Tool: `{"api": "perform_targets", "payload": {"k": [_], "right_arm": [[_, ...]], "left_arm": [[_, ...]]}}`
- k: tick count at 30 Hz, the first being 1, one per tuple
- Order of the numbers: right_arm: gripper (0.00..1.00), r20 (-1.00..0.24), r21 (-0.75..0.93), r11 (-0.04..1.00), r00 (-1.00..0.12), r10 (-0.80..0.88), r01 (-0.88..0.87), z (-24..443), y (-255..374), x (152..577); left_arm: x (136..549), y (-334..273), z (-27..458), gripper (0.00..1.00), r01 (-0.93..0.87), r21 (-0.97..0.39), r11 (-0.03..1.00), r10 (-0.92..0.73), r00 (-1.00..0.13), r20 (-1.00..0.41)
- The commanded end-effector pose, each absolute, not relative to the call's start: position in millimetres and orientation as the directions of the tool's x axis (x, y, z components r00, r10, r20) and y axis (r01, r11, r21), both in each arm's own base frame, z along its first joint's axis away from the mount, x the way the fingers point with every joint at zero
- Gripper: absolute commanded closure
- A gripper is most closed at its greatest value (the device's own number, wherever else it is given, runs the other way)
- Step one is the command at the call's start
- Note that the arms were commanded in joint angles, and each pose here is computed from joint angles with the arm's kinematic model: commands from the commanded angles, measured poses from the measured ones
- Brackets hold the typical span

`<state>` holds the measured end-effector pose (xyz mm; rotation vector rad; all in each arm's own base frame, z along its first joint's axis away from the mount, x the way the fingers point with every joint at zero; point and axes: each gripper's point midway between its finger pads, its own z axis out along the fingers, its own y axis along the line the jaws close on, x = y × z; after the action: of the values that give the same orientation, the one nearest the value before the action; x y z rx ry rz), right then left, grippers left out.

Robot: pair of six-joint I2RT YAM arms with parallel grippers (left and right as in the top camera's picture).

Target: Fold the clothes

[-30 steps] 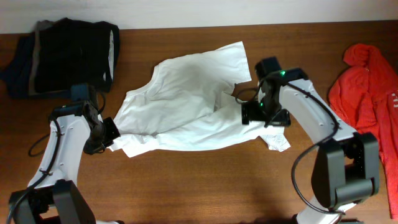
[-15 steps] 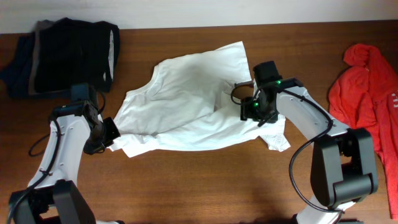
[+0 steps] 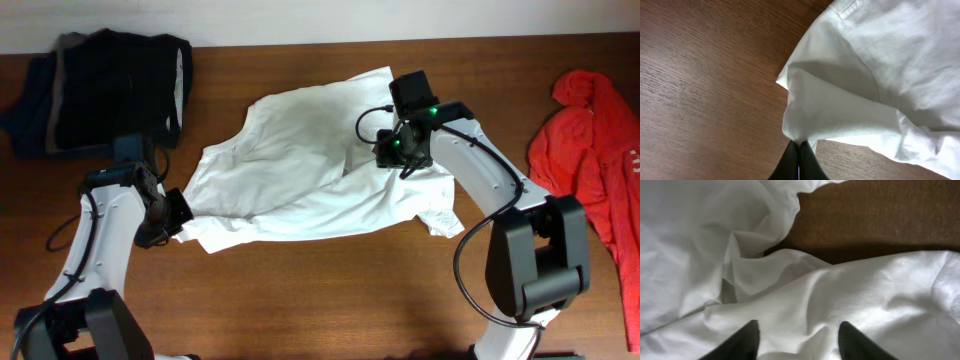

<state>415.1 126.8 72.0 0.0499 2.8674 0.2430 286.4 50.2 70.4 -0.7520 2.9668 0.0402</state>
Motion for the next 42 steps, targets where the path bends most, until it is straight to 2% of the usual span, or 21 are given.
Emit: {"api": "perform_targets", "payload": {"k": [1, 5, 8, 11, 15, 17, 19, 20, 23, 25, 26, 27, 28, 29, 30, 31, 35, 39, 40, 41, 42], "right_arm": [[0.24, -0.187, 0.097, 0.995, -0.981, 0.048, 0.03, 65.9, 109.6, 403.1], [0.15, -0.123, 0.053, 0.978, -0.971, 0.206, 0.201, 116.7, 37.4, 391.3], [0.08, -0.043, 0.125, 0.942, -0.947, 0.318, 0.311, 114.4, 0.8, 376.3], [0.26, 0.052, 0.404, 0.89, -0.977, 0.208, 0.211, 76.6, 22.2, 353.1], [0.28, -0.015, 0.58, 0.804, -0.985, 0.172, 0.132, 33.6, 56.7, 351.1], [0.41, -0.051, 0.581, 0.808, -0.986, 0.161, 0.101, 30.4, 62.8, 357.0], [0.93, -0.041, 0.575, 0.806, -0.979, 0.198, 0.139, 29.9, 62.8, 360.7], [0.96, -0.017, 0.569, 0.802, -0.972, 0.233, 0.182, 31.9, 61.0, 361.1], [0.94, 0.018, 0.472, 0.854, -0.971, 0.237, 0.218, 67.5, 46.7, 367.6], [0.92, -0.016, 0.312, 0.92, -0.967, 0.254, 0.236, 89.2, 34.7, 377.5], [0.84, -0.056, 0.217, 0.945, -0.964, 0.261, 0.244, 91.8, 39.0, 383.5], [0.64, -0.067, 0.207, 0.962, -0.978, 0.197, 0.179, 85.0, 70.7, 385.9], [0.18, -0.055, 0.202, 0.973, -0.99, 0.127, 0.114, 75.3, 97.1, 382.7], [0.05, -0.039, 0.196, 0.978, -0.996, 0.077, 0.067, 67.1, 112.6, 378.2], [0.01, -0.027, 0.184, 0.983, -0.999, 0.026, 0.02, 60.3, 124.9, 373.3], [0.01, -0.018, 0.176, 0.984, -1.0, -0.008, -0.012, 59.1, 126.0, 369.6], [0.01, 0.075, 0.154, 0.97, -0.981, 0.178, 0.188, 80.5, 48.7, 365.4], [0.01, 0.113, 0.243, 0.958, -0.985, 0.13, 0.154, 78.9, 14.3, 353.5], [0.1, 0.135, 0.245, 0.955, -0.981, 0.139, 0.169, 69.8, 12.2, 346.8], [0.33, 0.148, 0.255, 0.951, -0.979, 0.139, 0.174, 55.4, 14.2, 340.7], [0.38, 0.143, 0.309, 0.939, -0.983, 0.111, 0.151, 42.8, 23.3, 337.2]], "left_arm": [[287.5, 51.6, 70.9, 0.99, -0.49, 0.001, 0.872, -0.488, -0.869, -0.086], [287.1, 51.5, 70.9, 0.99, -0.49, 0.002, 0.872, -0.488, -0.869, -0.084], [287.2, 51.5, 70.9, 0.99, -0.49, 0.001, 0.872, -0.488, -0.869, -0.085], [288.0, 51.6, 70.9, 0.99, -0.49, 0.0, 0.872, -0.488, -0.868, -0.087], [289.7, 51.8, 71.1, 0.99, -0.49, -0.003, 0.872, -0.488, -0.868, -0.094], [289.7, 51.8, 71.1, 0.99, -0.49, -0.003, 0.872, -0.488, -0.868, -0.094], [289.6, 51.8, 71.1, 0.99, -0.49, -0.002, 0.872, -0.488, -0.868, -0.093], [289.5, 51.8, 71.1, 0.99, -0.49, -0.002, 0.872, -0.488, -0.868, -0.093], [289.0, 51.7, 71.0, 0.99, -0.49, -0.002, 0.872, -0.488, -0.868, -0.091], [290.3, 52.0, 71.1, 0.99, -0.49, -0.003, 0.872, -0.488, -0.868, -0.096], [291.6, 52.1, 71.2, 0.99, -0.49, -0.006, 0.872, -0.488, -0.867, -0.101], [292.2, 52.2, 71.3, 0.98, -0.49, -0.007, 0.872, -0.488, -0.867, -0.104], [292.2, 52.2, 71.3, 0.98, -0.49, -0.007, 0.872, -0.488, -0.867, -0.104], [292.2, 52.3, 71.3, 0.99, -0.49, -0.006, 0.872, -0.488, -0.867, -0.104], [292.2, 52.3, 71.3, 0.99, -0.49, -0.006, 0.872, -0.487, -0.867, -0.104], [292.1, 52.3, 71.3, 0.98, -0.49, -0.006, 0.872, -0.487, -0.867, -0.103], [291.1, 52.1, 71.1, 0.98, -0.49, -0.005, 0.872, -0.488, -0.867, -0.099], [291.4, 52.1, 71.1, 0.98, -0.49, -0.005, 0.872, -0.488, -0.867, -0.1], [291.4, 52.1, 71.1, 0.98, -0.49, -0.005, 0.872, -0.488, -0.867, -0.1], [291.4, 52.1, 71.1, 0.98, -0.49, -0.005, 0.872, -0.488, -0.867, -0.1], [291.4, 52.1, 71.1, 0.98, -0.49, -0.005, 0.872, -0.488, -0.867, -0.1]]}}
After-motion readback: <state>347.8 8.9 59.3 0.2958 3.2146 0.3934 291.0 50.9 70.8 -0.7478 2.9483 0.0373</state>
